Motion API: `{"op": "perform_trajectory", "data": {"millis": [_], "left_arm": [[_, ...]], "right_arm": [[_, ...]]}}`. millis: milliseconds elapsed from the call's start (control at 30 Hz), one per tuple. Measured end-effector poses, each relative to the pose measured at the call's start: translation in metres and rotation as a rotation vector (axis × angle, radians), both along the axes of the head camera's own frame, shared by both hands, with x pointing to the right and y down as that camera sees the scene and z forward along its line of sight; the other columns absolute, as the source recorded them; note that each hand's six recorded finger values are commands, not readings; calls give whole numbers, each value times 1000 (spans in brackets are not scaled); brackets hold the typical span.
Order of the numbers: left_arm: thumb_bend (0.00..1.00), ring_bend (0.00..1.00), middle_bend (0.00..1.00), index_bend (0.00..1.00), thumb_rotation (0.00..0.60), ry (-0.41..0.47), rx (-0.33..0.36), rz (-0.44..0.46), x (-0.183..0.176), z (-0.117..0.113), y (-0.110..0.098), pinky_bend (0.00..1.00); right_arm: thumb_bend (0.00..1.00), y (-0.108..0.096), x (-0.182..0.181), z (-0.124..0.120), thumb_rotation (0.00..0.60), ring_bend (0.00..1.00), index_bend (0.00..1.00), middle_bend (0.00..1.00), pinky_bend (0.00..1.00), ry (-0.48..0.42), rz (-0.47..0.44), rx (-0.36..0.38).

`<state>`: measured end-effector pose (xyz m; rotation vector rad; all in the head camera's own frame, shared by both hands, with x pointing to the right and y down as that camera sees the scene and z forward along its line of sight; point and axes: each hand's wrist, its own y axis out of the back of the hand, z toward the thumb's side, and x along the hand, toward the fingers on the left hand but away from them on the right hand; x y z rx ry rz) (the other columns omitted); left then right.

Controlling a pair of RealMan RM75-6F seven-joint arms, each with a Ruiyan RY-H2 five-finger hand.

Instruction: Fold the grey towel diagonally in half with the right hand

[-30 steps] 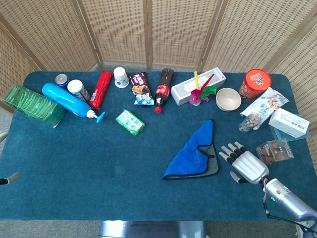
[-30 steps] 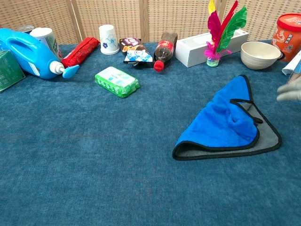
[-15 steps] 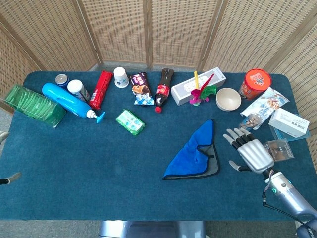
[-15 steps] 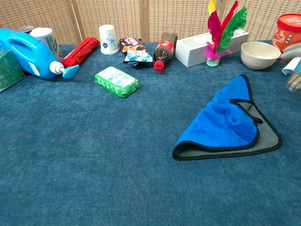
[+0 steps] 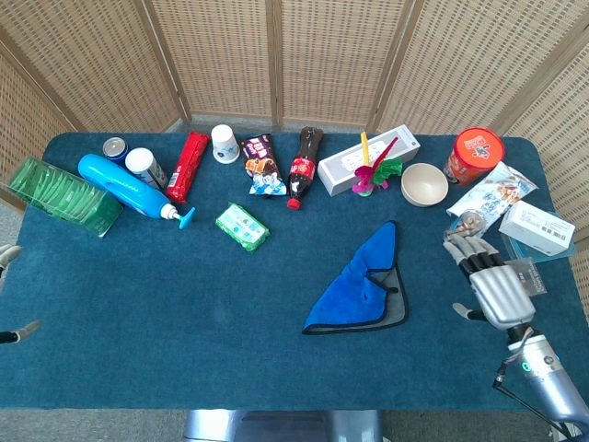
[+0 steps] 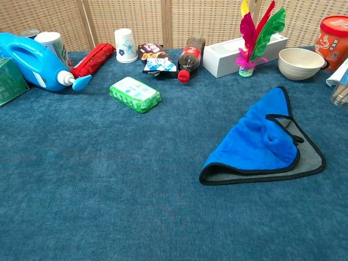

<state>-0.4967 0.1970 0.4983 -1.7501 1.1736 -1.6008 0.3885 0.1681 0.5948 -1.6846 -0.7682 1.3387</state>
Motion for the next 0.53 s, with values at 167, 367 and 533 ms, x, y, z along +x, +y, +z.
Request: {"op": "perform_trajectory", "data": {"millis": [167,367,533], "left_arm": [[190,0,0,0,600,2,-7,8,1,1,0,0],[190,0,0,0,600,-1,-18,11,2,4,1,0],[190,0,0,0,600,-2,-19,13,2,3,3,0]], "right_arm": [[0,6,10,-12,600,0,0,0,117,-46,95,29],[0,24,26,-30,600,0,0,0,117,-112,218,68],[0,34,34,-41,600,0,0,0,117,-126,253,103]]}}
